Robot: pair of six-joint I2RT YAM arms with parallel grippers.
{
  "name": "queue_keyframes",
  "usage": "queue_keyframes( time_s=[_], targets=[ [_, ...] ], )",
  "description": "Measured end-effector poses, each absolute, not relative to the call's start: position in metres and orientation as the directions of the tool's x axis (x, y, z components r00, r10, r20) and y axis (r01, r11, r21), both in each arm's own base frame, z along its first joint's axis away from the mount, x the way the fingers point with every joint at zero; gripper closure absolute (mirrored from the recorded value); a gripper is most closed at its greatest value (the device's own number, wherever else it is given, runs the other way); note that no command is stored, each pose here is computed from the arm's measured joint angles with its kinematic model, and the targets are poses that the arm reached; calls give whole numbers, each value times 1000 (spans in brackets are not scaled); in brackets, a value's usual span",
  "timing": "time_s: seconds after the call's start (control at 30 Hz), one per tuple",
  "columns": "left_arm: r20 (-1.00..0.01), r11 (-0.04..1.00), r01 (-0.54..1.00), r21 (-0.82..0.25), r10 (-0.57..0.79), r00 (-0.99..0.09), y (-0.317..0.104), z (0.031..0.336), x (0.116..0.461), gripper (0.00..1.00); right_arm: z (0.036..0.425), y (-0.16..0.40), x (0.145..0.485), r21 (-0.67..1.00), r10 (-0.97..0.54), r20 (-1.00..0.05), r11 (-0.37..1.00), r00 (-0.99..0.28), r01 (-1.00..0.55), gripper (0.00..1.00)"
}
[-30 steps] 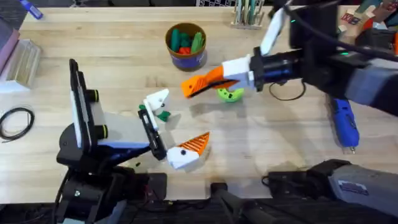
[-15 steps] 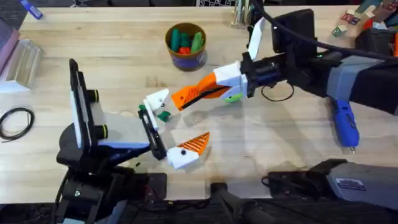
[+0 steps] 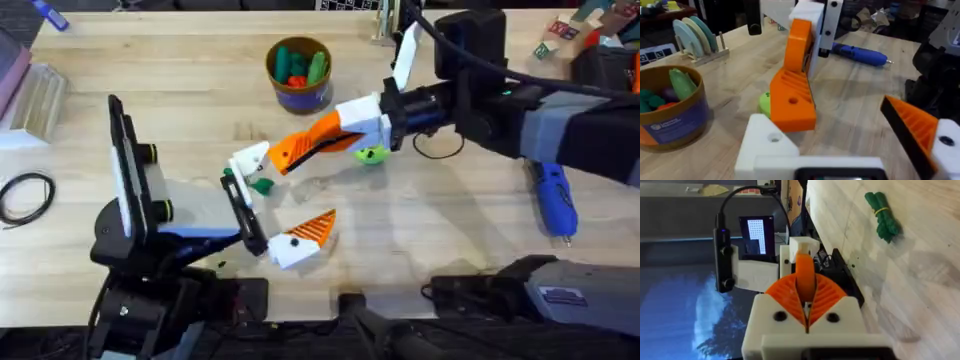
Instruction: Pick up the gripper from the table and insert it into the empty holder that is missing its gripper. Then pick up a screw, insert it into the mounting hole, and use the screwdriver to tighten it. Finally, clean up the table by picking up the vegetable and placing it into the bucket.
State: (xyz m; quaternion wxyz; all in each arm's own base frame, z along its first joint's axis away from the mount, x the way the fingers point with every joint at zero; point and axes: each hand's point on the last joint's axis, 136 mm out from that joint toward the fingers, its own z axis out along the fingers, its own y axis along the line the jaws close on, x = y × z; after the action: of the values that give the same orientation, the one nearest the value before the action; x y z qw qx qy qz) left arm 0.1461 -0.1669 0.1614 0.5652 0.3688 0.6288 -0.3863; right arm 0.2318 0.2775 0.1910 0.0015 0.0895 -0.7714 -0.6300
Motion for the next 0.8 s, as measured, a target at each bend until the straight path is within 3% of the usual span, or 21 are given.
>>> queue_keyframes(
  time_s=[0.43, 0.8],
  targets=[
    [-995, 497, 864, -75, 22, -99, -160, 161, 158, 15, 172, 312, 239, 981, -160, -68, 170, -985, -96, 993],
    [-994, 563, 822, -80, 14, -106, -152, 160, 170, 14, 171, 347, 240, 972, -87, -125, 192, -988, -140, 993]
  ],
)
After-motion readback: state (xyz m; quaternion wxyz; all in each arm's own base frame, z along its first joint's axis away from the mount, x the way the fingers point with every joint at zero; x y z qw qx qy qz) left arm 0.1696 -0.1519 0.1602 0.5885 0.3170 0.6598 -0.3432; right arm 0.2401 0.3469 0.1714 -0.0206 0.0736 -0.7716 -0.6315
